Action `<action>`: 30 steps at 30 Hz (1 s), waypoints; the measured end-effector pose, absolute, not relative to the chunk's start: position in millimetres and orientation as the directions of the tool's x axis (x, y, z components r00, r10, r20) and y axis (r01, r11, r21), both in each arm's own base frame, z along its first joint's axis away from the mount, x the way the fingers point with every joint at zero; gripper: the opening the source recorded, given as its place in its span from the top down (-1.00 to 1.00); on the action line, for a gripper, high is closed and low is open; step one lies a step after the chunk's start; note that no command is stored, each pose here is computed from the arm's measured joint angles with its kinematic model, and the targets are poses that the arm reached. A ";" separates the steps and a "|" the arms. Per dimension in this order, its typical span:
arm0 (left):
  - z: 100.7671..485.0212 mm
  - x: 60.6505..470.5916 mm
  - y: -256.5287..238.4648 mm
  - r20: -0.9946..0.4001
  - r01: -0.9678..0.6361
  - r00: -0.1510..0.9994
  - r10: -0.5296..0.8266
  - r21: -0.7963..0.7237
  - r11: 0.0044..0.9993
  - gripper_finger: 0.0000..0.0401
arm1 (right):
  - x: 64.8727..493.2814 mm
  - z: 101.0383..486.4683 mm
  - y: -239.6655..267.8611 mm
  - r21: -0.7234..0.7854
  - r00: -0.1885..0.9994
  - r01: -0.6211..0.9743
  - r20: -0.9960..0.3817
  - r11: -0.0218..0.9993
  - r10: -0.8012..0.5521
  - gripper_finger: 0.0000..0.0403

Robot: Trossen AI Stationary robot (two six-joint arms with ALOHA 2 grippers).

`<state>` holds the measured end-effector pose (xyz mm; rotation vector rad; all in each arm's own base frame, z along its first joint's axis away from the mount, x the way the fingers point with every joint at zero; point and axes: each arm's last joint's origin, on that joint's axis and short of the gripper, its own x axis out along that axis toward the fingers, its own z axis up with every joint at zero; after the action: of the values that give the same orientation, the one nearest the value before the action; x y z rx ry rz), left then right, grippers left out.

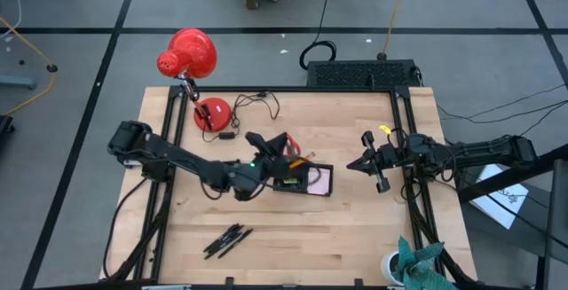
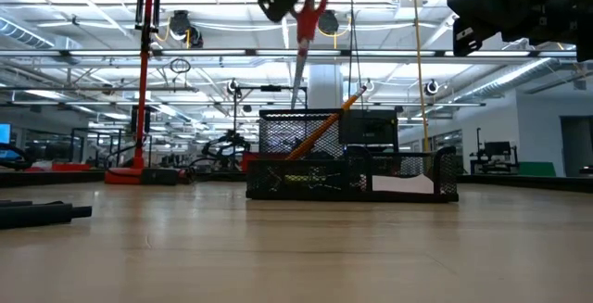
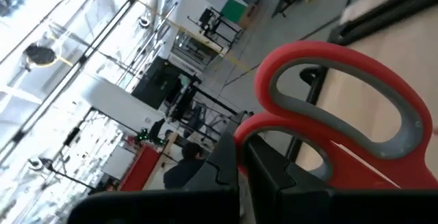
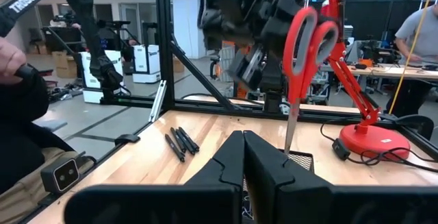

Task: Pick and place office supplies into organizer
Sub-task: Put the red scissors into the black desk organizer

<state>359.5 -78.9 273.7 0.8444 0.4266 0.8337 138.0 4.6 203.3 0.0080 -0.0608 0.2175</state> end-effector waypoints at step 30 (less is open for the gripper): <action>198.9 409.4 -81.6 -0.084 -0.248 0.548 0.832 0.934 0.258 0.98 | 138.1 202.5 4.6 0.010 0.975 -0.217 0.054 0.976 0.216 1.00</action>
<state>409.4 -81.6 198.9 1.0676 0.6615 0.8091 138.1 4.6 202.5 0.0157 -0.0527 0.2180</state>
